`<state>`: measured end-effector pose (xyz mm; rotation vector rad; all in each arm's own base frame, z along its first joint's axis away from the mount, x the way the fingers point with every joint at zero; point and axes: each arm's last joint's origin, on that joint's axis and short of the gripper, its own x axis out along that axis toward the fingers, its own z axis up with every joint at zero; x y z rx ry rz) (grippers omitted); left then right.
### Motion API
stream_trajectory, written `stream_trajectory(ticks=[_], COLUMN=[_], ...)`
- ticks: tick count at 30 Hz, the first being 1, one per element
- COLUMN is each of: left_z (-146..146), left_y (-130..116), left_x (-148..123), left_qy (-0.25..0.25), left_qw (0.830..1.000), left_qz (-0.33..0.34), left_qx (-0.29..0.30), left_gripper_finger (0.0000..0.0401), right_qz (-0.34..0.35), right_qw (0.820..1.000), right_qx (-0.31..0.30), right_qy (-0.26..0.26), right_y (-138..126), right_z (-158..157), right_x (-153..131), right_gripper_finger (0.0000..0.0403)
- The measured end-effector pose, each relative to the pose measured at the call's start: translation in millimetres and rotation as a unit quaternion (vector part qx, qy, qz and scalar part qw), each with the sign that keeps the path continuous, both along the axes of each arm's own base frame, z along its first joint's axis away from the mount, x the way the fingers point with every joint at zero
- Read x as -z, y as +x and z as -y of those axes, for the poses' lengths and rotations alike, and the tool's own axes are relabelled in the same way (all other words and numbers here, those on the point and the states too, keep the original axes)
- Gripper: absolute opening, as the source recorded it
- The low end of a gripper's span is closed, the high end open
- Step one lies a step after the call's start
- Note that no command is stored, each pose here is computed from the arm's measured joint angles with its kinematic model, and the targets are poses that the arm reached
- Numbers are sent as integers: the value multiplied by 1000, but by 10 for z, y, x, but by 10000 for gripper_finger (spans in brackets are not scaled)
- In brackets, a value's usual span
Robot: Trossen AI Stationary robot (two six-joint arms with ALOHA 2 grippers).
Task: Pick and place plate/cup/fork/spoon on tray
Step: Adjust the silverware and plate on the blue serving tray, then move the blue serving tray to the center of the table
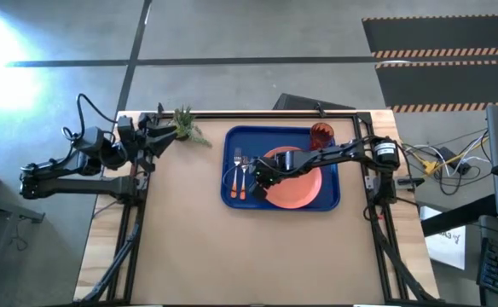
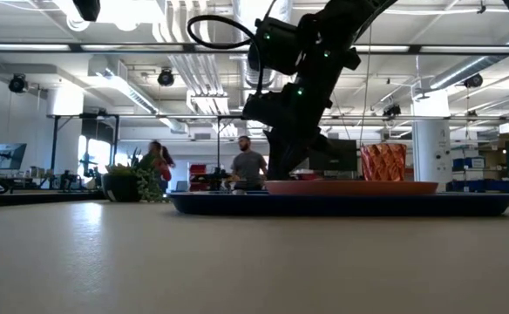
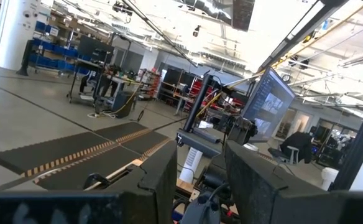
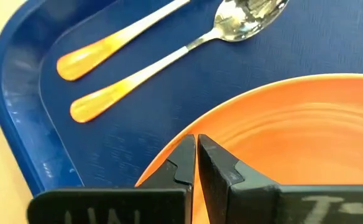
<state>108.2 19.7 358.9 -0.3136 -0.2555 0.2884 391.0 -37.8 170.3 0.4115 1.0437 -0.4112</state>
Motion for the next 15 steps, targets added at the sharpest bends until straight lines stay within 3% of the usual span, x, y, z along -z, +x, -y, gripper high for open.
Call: stream_trajectory(ticks=[8, 11, 15], left_z=[-4, -28, -99], left_y=[23, 73, 234], left_x=[15, 57, 169], left_qy=[-1, -9, -21], left_qw=[1000, 999, 992], left_qz=[-8, -29, -82], left_qx=[-2, -31, -89], left_gripper_finger=[116, 116, 116], right_qz=[8, 36, 108], right_qw=[999, 997, 988], right_qx=[-1, -1, -3], right_qy=[-37, -70, -114], right_y=[-26, -68, -176], right_z=[6, 17, 23], right_x=[-113, -384, -955], right_gripper_finger=[8, 8, 8])
